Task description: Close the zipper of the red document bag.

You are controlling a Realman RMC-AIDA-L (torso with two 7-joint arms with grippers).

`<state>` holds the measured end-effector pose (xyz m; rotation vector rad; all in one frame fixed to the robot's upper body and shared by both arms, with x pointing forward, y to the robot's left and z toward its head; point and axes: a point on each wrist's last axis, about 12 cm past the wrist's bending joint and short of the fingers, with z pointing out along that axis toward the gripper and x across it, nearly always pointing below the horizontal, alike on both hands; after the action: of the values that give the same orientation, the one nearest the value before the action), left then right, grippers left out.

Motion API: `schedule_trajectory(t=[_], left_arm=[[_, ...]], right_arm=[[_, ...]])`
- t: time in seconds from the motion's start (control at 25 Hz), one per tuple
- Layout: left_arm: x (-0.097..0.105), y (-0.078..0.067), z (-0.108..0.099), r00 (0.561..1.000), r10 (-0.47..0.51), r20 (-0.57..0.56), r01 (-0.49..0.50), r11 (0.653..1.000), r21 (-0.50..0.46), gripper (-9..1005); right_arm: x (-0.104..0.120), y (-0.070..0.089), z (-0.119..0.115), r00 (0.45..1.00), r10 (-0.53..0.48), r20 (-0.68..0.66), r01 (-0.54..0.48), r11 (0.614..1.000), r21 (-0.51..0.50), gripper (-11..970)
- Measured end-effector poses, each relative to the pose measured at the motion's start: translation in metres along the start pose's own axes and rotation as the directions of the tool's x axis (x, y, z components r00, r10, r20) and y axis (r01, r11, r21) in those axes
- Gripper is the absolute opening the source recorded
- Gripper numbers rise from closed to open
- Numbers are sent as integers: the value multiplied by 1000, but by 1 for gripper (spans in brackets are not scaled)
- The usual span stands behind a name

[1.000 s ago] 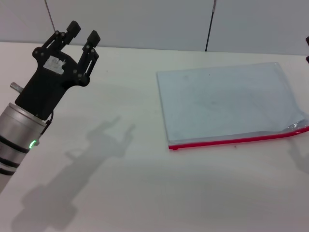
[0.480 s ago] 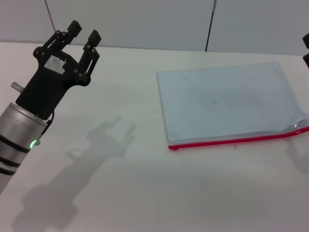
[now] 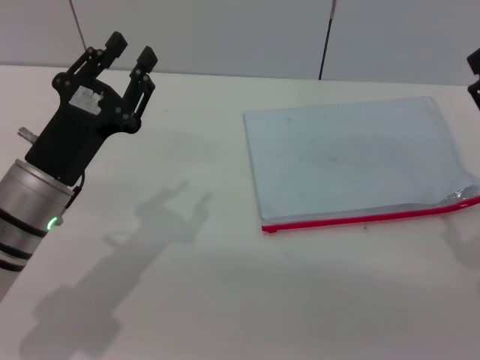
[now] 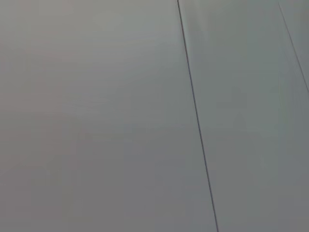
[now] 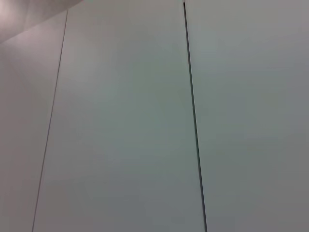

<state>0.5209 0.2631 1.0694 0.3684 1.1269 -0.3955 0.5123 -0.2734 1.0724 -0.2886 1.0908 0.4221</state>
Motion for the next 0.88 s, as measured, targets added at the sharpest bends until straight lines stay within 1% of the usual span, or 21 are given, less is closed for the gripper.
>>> schedule_trajectory(t=[0.2,0.44,0.88], left_arm=[[0,0,0,1000,0,0,0,1000,0,441],[0,0,0,1000,-1,0,1,1000,0,441],[0,0,0,1000,-2,0,2,1000,0,441]], right_arm=[[0,1,-1,1000,3,-1,-3,1000,0,714],[1,0,0,999,34,-7,-34,999,-10,714],[1,0,0,999,38,-13,-38,999,-7,714]])
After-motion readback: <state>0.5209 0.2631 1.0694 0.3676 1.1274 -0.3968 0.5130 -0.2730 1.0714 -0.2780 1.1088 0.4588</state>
